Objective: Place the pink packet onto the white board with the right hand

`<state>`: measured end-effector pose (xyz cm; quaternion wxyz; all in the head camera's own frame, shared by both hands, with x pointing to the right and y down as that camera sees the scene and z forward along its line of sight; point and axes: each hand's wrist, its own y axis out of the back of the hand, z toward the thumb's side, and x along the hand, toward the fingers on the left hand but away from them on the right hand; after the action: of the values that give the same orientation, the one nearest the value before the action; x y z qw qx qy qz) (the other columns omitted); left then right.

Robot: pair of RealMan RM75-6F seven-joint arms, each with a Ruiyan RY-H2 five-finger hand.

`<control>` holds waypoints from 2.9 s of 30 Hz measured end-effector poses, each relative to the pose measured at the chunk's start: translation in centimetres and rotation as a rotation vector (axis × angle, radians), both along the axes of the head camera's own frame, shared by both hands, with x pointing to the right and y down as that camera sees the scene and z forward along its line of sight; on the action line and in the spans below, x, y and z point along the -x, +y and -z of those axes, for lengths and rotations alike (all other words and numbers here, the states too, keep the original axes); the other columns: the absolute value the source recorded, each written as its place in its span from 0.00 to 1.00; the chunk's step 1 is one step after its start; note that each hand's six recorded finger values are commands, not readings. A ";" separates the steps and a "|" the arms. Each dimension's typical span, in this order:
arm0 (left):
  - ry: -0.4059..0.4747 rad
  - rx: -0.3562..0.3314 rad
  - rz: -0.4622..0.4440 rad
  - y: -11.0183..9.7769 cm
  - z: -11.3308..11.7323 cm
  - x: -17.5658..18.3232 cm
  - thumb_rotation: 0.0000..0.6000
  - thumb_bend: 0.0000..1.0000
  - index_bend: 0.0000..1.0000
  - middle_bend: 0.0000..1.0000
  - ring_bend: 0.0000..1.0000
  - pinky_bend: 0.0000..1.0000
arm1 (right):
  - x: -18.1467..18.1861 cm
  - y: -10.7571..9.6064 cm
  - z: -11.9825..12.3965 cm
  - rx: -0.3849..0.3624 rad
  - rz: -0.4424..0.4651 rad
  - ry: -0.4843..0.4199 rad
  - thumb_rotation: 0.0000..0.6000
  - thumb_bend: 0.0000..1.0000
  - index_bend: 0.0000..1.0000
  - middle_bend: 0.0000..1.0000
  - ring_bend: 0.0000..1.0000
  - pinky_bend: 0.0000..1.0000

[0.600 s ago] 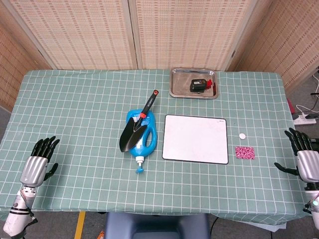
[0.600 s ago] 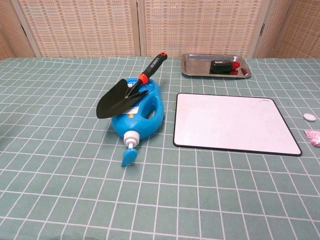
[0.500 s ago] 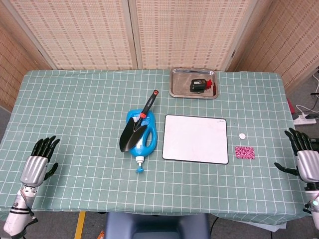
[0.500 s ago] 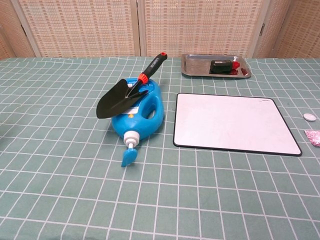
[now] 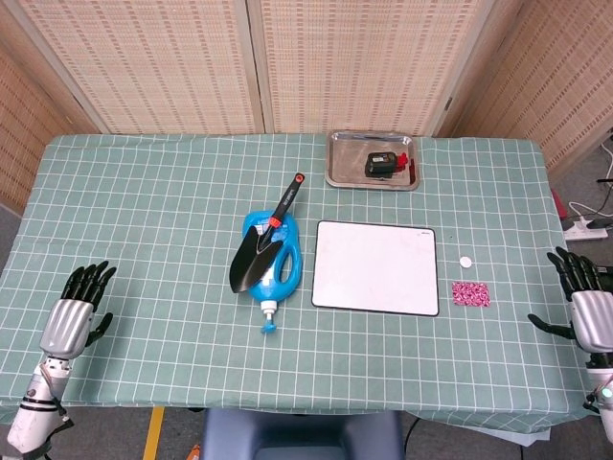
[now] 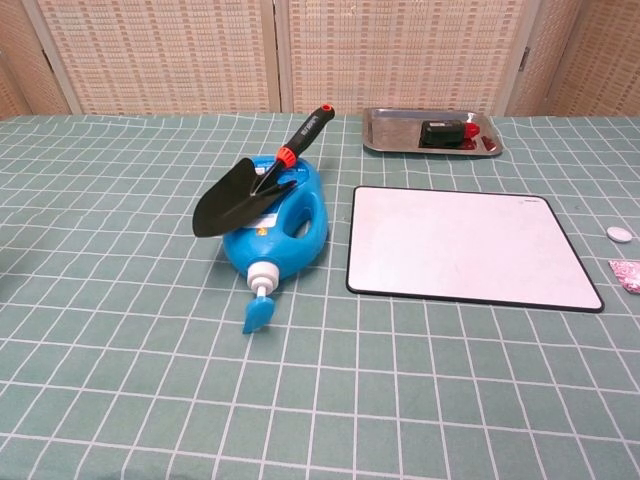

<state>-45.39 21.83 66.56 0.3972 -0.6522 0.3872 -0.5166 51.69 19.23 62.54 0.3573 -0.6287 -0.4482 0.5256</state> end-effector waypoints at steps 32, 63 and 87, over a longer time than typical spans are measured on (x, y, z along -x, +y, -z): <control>-0.005 0.005 -0.001 0.1 0.0 -0.1 1.00 0.32 0.00 0.00 0.00 0.00 | 0.0 0.3 0.5 -0.007 0.020 0.031 1.00 0.00 0.00 0.00 0.00 0.00; 0.024 0.045 0.009 0.2 -0.3 0.0 1.00 0.32 0.00 0.00 0.00 0.00 | 5.6 -5.8 -2.9 0.267 0.173 0.309 1.00 0.00 0.40 0.99 0.95 1.00; 0.049 0.060 0.001 0.0 -0.5 -0.6 1.00 0.32 0.00 0.00 0.00 0.00 | 5.8 -4.3 -8.3 0.453 0.043 0.299 1.00 0.00 0.47 1.00 1.00 1.00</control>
<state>-44.78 21.82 67.10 0.3673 -0.6762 0.3817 -0.5121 45.92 14.93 70.85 0.2809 -0.6175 -0.2481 0.6915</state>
